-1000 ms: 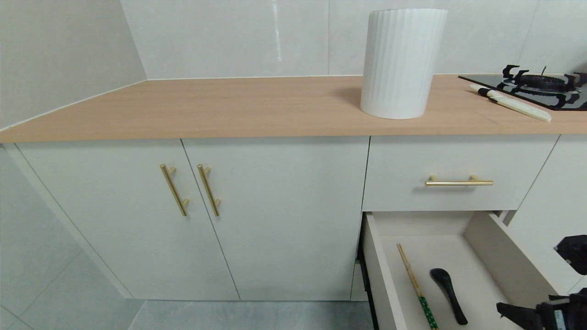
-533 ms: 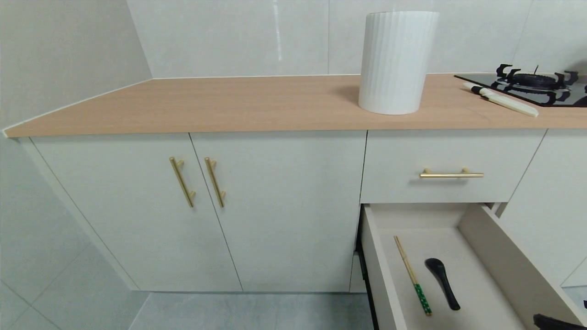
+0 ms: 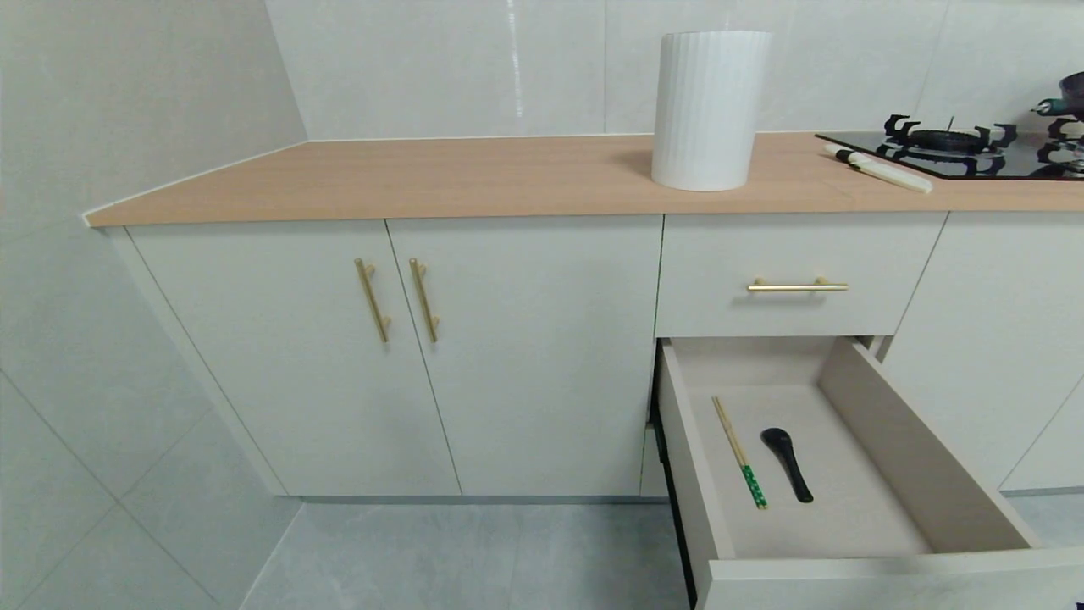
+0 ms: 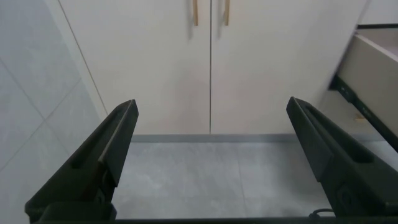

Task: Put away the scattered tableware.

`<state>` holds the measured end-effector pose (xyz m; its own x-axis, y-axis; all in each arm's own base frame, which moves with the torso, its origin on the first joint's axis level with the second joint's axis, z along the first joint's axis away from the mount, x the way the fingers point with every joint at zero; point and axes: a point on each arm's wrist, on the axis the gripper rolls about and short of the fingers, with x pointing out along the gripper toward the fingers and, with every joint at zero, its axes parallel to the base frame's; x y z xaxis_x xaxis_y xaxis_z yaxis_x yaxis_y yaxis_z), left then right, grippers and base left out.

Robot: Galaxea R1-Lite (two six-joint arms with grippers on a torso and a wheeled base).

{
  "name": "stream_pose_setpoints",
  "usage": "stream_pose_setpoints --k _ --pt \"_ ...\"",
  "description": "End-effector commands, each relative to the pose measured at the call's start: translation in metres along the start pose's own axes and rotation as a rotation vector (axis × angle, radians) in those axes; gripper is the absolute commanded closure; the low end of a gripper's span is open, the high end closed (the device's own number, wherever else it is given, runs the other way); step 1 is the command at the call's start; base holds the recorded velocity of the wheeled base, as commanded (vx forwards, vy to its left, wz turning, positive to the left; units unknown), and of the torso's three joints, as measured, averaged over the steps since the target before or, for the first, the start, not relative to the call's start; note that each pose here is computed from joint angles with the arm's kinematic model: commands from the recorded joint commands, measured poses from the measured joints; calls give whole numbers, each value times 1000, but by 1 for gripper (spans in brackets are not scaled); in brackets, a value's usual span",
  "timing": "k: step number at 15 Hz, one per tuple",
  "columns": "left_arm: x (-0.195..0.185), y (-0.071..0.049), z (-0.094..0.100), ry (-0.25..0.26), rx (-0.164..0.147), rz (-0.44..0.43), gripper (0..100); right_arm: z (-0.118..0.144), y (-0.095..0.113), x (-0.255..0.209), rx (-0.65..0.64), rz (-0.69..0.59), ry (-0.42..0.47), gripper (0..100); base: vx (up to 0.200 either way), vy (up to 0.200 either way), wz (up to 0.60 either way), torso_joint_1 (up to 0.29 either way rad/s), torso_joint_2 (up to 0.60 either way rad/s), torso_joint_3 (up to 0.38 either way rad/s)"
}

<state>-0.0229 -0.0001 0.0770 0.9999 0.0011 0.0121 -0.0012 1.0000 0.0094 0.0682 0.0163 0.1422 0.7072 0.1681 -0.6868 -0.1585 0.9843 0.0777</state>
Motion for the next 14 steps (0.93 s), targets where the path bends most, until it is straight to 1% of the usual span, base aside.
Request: stream_pose_setpoints --k 1,3,5,6,8,10,13,14 --pt "0 0 0 0 0 0 0 -2 0 11 0 -3 75 0 0 0 0 0 0 0" --pt "0 0 0 0 -2 2 0 -3 0 24 0 -11 163 0 0 0 0 0 0 0" --pt "0 0 0 0 -3 2 0 -1 1 34 4 14 228 0 0 0 0 0 0 0" --pt "0 0 0 0 -3 2 0 1 1 43 7 16 274 0 0 0 0 0 0 0" --pt "0 0 0 0 -3 2 0 6 2 62 11 10 315 0 0 0 0 0 0 0" --pt "0 0 0 0 -3 2 0 11 2 76 16 7 329 0 0 0 0 0 0 0" --pt "0 0 0 0 -3 2 0 19 3 88 8 0 308 0 0 0 0 0 0 0" --pt "0 0 0 0 -3 4 0 23 3 95 1 -22 305 0 0 0 0 0 0 0"
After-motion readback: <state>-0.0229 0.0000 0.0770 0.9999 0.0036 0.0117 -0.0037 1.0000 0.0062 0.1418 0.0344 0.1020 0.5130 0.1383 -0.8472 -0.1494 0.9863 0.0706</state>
